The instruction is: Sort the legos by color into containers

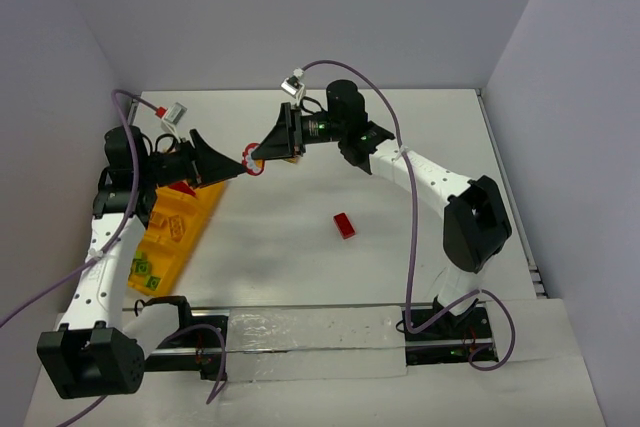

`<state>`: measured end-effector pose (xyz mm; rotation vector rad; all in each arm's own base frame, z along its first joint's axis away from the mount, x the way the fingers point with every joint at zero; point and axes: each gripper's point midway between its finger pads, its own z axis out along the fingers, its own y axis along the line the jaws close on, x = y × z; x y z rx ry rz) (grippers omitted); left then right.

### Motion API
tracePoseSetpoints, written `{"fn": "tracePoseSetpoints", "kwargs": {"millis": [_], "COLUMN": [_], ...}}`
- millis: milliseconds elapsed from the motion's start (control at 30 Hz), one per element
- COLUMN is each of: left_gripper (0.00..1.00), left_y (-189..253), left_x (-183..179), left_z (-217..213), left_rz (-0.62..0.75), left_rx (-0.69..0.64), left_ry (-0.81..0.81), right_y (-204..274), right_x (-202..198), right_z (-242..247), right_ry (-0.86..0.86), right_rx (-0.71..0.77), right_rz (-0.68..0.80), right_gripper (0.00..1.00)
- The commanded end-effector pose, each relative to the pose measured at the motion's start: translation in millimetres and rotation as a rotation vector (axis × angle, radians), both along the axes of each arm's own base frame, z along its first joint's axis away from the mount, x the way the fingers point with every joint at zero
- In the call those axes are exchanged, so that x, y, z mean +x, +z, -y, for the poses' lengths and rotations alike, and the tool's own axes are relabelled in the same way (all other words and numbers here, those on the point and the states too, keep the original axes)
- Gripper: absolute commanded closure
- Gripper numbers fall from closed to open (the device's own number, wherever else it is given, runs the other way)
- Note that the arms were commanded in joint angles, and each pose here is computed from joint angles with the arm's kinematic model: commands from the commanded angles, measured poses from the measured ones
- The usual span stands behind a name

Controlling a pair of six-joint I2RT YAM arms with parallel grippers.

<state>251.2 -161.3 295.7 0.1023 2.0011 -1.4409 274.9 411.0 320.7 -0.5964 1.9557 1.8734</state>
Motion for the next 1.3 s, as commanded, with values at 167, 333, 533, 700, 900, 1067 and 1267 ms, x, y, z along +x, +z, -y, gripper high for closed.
{"fn": "tracePoseSetpoints", "kwargs": {"millis": [167,333,533,700,900,1067,1267], "left_gripper": [0.1,0.27,1.0,1.0,1.0,1.0,1.0], "left_y": [23,23,20,2,-29,-62,-86], "left_x": [2,0,0,7,40,75,96], "left_z": [23,29,27,16,-37,-138,-212], "left_rz": [0.119,0.121,0.118,0.075,-0.072,-0.302,-0.438], "left_rx": [-0.05,-0.052,-0.021,0.077,0.219,0.53,0.775], "left_ry": [-0.088,-0.111,-0.091,-0.016,0.283,0.873,1.227], "right_y": [30,29,25,11,-12,-59,-131], "right_x": [-4,-4,-1,39,103,103,61], "right_z": [-6,-7,-7,25,140,209,244], "right_ry": [0.047,0.043,0.029,-0.155,-0.584,-0.797,-0.795], "right_rx": [0.078,0.075,0.059,-0.076,-0.295,-0.623,-0.914], "right_rz": [0.05,0.047,0.033,0.042,0.046,0.106,0.12], "right_gripper": [0.97,0.97,0.81,0.34,0.24,0.23,0.23]}}
